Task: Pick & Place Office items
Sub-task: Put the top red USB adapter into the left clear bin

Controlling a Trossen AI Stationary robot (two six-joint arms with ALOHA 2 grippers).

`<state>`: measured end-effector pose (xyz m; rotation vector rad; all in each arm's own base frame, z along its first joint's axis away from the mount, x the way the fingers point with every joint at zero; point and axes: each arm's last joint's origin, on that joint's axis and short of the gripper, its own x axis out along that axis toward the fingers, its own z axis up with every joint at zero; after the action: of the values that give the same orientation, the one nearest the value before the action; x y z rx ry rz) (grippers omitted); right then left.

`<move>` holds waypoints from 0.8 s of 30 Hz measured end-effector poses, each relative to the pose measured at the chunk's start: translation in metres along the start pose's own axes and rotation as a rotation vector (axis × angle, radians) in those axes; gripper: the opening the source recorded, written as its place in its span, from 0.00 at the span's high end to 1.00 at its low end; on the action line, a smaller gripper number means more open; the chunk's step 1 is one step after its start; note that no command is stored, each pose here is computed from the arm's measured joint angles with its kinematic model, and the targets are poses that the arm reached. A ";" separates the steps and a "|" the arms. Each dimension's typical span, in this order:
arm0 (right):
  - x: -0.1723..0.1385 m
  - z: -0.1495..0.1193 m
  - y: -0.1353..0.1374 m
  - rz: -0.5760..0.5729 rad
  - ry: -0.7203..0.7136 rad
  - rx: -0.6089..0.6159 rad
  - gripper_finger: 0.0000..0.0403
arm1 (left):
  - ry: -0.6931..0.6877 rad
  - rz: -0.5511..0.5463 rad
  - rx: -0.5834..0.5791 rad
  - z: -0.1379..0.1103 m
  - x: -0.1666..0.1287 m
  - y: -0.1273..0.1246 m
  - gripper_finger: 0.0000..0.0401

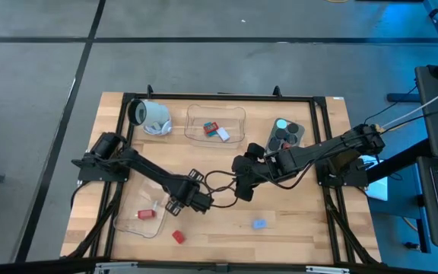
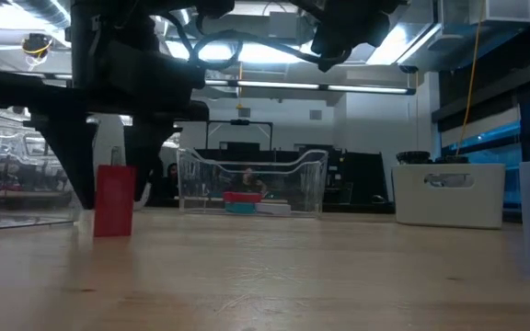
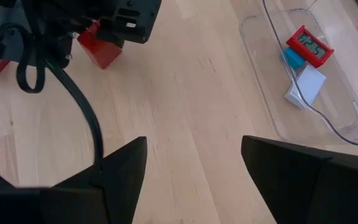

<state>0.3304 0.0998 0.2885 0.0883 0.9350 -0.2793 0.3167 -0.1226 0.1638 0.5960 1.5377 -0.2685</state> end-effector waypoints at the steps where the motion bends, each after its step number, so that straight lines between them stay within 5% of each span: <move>1: 0.000 0.000 0.000 0.000 0.000 0.000 0.34 | -0.001 0.000 0.003 0.000 0.000 -0.001 0.52; 7: 0.000 0.000 0.000 0.000 0.000 0.000 0.34 | -0.003 0.008 0.008 0.001 -0.001 -0.004 0.69; 15: 0.000 0.001 0.000 0.005 -0.009 0.004 0.34 | -0.053 0.035 -0.161 0.009 -0.015 0.001 0.70; 24: 0.000 0.002 0.001 0.009 -0.016 0.007 0.34 | -0.123 0.066 -0.304 0.007 -0.080 0.001 0.70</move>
<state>0.3319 0.1003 0.2895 0.0969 0.9176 -0.2750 0.3199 -0.1419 0.2417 0.3814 1.4032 -0.0180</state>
